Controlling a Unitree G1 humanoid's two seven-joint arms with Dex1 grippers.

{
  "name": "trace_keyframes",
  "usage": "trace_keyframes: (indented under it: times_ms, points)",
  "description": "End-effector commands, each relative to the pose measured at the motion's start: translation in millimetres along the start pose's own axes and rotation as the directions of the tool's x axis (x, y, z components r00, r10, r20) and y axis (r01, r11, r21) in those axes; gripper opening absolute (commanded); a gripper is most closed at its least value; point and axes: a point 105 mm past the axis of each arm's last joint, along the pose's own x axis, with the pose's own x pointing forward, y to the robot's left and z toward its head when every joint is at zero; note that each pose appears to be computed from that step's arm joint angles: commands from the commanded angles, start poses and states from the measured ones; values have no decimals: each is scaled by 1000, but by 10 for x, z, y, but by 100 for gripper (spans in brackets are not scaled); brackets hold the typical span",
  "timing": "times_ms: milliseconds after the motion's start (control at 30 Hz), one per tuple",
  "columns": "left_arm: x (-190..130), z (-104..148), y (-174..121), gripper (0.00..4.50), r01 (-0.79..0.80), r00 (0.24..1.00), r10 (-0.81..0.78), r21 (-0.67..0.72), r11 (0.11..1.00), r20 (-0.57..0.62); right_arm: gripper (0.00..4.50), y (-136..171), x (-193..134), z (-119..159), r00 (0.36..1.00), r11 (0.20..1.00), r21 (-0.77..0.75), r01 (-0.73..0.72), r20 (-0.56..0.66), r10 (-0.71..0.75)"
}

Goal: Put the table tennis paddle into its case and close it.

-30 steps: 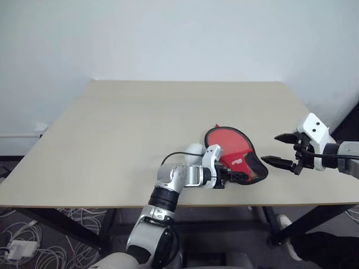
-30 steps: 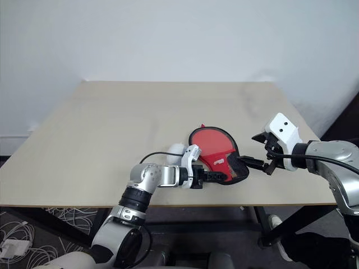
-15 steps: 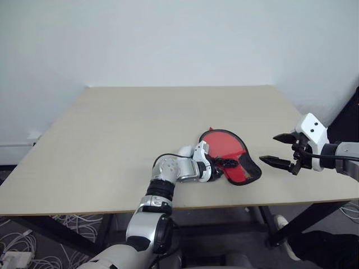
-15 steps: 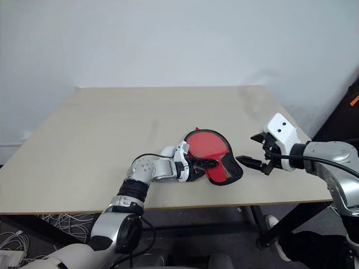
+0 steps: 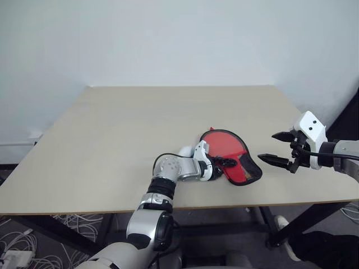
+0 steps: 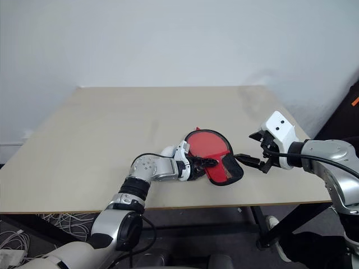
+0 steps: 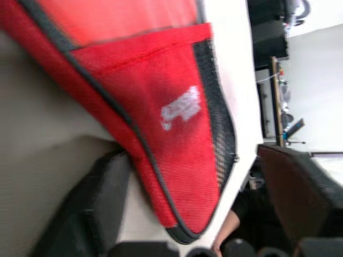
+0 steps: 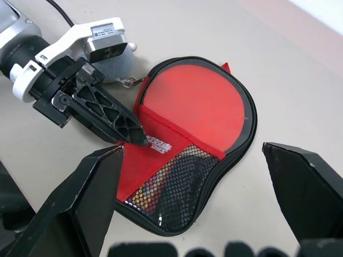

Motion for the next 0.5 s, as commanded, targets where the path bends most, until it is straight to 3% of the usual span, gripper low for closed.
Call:
trace_keyframes:
  times_ms: [33, 267, 500]
  points:
    - [265, -426, -55, 258, -65, 987, 67, 20, 998, -148, 450, -10, -25, 175, 999, 999, -42, 13, 49, -11]
    - [214, -443, 60, 4, -92, 980, 98, 43, 995, -174, 450, 20, -16, 209, 998, 999, -45, 8, 56, -5]
    - [139, -339, 47, 4, -70, 987, 75, 40, 997, -143, 450, 44, 0, 222, 998, 999, -43, 5, 59, -2]
